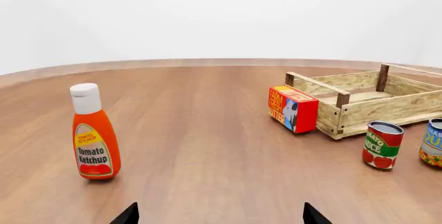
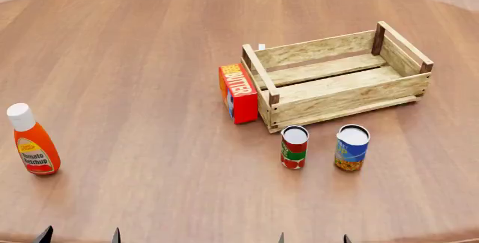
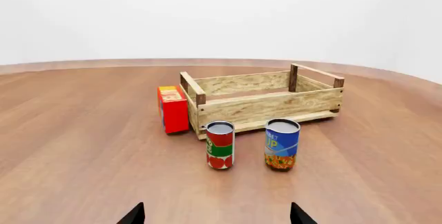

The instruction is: Pick up the tomato sauce, and put it in the wooden tray.

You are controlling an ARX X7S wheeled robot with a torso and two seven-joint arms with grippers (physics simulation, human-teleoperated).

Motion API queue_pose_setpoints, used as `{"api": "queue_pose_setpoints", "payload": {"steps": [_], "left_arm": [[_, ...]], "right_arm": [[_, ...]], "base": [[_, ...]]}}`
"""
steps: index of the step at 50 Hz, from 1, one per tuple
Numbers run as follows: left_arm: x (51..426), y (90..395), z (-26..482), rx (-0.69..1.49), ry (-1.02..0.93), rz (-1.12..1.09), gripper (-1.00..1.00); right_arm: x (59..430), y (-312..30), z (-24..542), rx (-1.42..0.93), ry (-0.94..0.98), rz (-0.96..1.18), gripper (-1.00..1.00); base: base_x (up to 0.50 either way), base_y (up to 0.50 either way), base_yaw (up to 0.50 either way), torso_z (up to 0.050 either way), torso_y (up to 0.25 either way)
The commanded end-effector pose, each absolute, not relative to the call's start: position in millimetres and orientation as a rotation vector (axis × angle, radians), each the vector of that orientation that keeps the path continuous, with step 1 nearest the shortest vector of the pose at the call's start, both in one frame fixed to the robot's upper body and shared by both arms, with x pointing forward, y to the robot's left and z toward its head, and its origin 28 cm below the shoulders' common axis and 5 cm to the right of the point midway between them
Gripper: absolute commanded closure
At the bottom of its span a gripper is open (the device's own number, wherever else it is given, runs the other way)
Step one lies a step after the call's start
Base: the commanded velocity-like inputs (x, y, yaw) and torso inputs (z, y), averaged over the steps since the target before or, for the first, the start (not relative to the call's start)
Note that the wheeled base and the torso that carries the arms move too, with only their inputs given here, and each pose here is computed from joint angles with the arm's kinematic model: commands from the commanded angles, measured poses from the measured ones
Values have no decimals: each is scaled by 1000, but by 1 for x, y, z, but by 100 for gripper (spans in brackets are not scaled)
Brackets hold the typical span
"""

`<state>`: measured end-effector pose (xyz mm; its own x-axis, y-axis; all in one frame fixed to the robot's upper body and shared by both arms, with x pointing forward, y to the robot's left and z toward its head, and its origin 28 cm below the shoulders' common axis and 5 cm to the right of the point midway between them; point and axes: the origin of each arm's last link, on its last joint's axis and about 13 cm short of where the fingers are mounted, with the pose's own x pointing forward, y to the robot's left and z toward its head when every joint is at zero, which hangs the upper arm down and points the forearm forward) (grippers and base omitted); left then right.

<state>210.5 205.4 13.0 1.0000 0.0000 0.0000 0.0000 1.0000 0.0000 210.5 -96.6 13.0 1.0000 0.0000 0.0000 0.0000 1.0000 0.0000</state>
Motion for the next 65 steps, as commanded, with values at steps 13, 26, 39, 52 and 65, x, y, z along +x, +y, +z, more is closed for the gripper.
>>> {"api": "queue_pose_setpoints", "payload": {"steps": [13,26,39,52,65], "left_arm": [[211,205,12,1,1,-1,-100],[211,205,12,5,1,-2,-100],[211,205,12,5,3,-6,-100],[211,205,13,4,3,-6,-100],[211,205,12,5,3,-7,-100]], "right_arm": [[211,-97,14,16,30,-24,-100],[212,-96,11,0,44,4,-100],[213,-95,10,-9,51,7,-100],[213,-94,10,-17,52,15,-100],[213,-95,10,-20,50,21,-100]], "base": [[0,0,0,0,0],[0,0,0,0,0],[181,0,0,0,0],[285,0,0,0,0],[320,0,0,0,0]]}}
